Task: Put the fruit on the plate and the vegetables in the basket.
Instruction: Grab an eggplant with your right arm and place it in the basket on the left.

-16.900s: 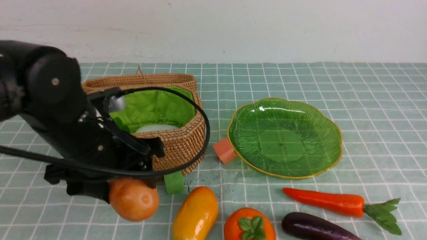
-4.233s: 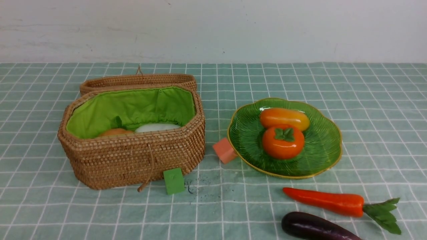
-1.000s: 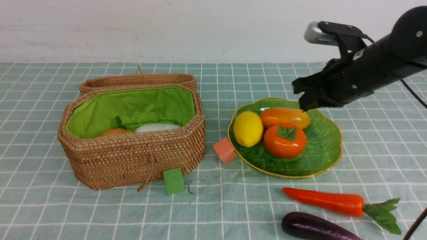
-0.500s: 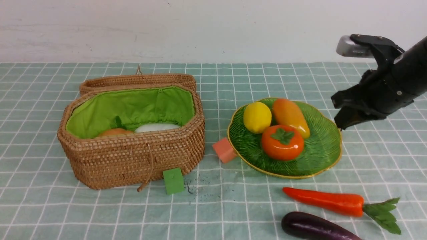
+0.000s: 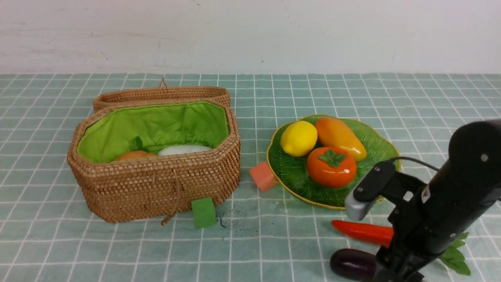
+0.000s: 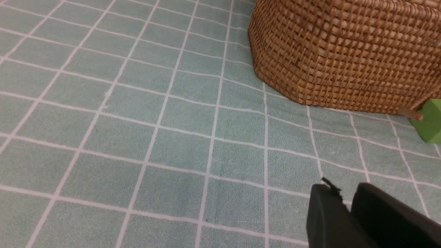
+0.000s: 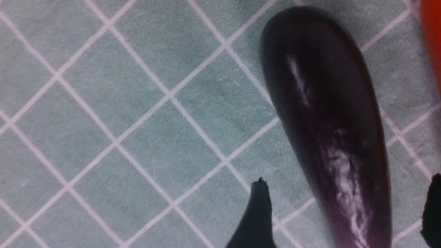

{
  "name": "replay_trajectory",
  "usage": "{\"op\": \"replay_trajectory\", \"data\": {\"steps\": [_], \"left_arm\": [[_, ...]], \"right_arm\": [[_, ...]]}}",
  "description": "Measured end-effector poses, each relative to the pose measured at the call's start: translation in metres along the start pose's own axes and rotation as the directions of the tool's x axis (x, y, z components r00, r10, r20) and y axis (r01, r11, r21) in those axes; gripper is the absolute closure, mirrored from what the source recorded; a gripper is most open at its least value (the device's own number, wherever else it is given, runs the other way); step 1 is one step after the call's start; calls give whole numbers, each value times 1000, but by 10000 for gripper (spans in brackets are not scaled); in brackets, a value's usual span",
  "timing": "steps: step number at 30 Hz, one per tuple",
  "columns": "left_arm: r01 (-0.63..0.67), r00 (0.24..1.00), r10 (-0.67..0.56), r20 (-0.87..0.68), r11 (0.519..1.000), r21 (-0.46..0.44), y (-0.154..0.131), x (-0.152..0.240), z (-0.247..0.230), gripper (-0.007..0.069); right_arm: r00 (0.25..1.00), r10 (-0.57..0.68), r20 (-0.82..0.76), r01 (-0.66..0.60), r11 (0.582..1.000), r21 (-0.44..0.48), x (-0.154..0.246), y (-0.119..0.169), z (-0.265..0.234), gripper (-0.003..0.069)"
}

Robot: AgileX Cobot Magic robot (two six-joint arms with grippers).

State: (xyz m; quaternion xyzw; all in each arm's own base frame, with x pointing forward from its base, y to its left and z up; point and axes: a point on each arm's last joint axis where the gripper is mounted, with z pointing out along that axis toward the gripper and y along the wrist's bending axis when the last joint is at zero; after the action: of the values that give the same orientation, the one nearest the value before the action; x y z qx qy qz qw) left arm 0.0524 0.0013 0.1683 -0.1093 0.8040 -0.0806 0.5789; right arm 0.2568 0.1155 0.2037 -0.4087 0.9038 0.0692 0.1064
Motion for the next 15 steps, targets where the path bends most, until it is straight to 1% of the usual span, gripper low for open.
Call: {"op": "replay_trajectory", "data": {"steps": [2,4,6,7,8,11,13,14,15], "left_arm": [[0,1000,0,0,1000,0,0,0,0,514],[0,1000,0,0,1000,0,0,0,0,512],[0,1000,0,0,1000,0,0,0,0,512],[0,1000,0,0,1000,0,0,0,0,512],[0,1000,0,0,1000,0,0,0,0,510],[0,1000,0,0,1000,0,0,0,0,504],[0,1000,0,0,1000,0,0,0,0,502],[0,1000,0,0,1000,0,0,0,0,501],[0,1000,0,0,1000,0,0,0,0,501]], "right_arm": [[1000,5,-8,-5,1000,2,-1,-3,12,70],[999,8,-36,-8,1000,-11,-2,-5,26,111],[997,3,-82,-6,999,-41,0,-6,39,221],[996,3,-88,-7,999,-46,0,-6,39,235],[993,5,-116,-14,997,-74,-3,-6,42,326],[996,14,-90,-26,991,-134,-24,-6,24,309],[1000,-21,-14,18,980,-197,-50,0,-4,309],[997,-55,53,66,968,-243,-69,8,-25,309],[994,-69,81,86,967,-240,-75,8,-32,309]]}}
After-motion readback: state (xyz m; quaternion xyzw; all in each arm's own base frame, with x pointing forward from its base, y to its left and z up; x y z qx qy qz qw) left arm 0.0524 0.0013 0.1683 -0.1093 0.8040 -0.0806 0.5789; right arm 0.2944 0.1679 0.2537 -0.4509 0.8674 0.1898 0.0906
